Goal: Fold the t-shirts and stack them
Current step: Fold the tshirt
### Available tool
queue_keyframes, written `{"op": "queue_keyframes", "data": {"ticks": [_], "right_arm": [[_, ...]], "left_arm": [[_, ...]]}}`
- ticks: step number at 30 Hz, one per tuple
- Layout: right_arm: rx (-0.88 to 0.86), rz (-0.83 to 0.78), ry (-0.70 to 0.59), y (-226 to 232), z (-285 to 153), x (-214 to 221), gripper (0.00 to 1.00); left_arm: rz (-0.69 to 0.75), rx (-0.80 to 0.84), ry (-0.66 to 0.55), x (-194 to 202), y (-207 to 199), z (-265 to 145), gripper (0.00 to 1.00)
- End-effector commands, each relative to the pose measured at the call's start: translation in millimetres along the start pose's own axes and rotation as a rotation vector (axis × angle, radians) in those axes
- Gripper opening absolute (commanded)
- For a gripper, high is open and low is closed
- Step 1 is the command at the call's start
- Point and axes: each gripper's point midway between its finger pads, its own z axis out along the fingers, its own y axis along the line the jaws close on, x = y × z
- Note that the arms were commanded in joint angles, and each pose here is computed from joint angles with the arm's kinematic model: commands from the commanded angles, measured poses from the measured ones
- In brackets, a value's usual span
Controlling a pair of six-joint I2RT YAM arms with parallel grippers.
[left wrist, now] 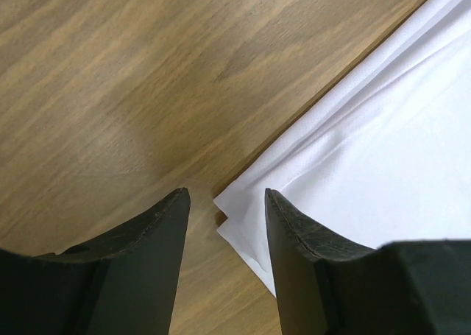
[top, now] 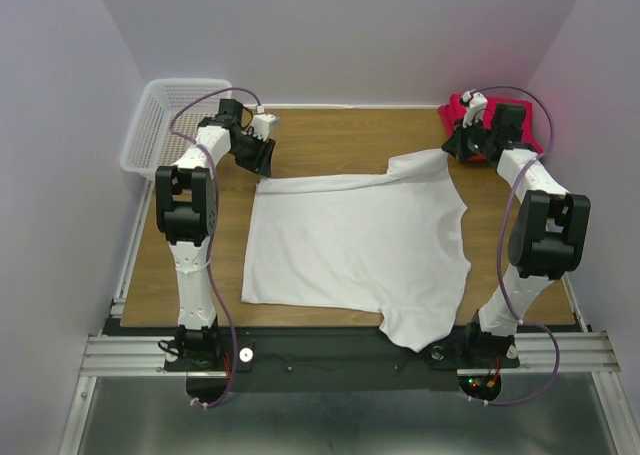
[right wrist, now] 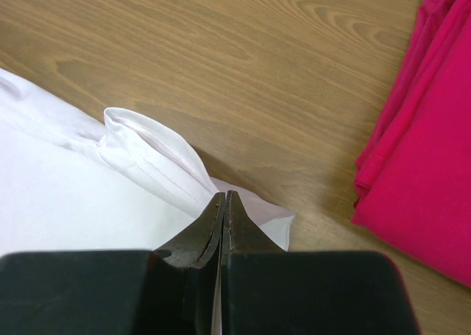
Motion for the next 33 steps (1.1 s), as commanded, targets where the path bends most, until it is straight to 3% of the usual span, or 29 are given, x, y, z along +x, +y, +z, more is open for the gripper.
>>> {"op": "queue_keyframes", "data": {"ticks": [1, 8, 12, 16, 27, 33], "right_arm": [[0.011, -0.04, -0.045, -4.7, -2.0, -19.9, 0.01], [0.011, -0.036, -0.042, -4.2, -0.2, -18.9, 0.01], [0.01, -0.036, -0.044, -3.3, 1.0, -21.6, 0.01], [0.015, -0.037, -0.05, -5.2, 1.7, -25.2, 0.01], [0.044, -0.042, -0.095, -19.3, 6.9, -53.9, 0.0], [0.038, -0.025, -0.105, -27.6, 20.2, -60.7, 0.0]], "left_arm": [[-0.01, 0.015, 0.027, 7.8, -2.9, 3.5, 0.55], [-0.004, 0.079, 0.026, 9.5, -14.1, 5.8, 0.38], [0.01, 0.095, -0.002, 0.0, -16.5, 0.9, 0.14], [0.026, 0.094, -0.046, -15.4, -15.9, -10.1, 0.0], [0.06, -0.073, -0.263, -83.6, 24.0, -58.8, 0.0], [0.117, -0.184, -0.334, -107.6, 50.3, -63.2, 0.0]]}}
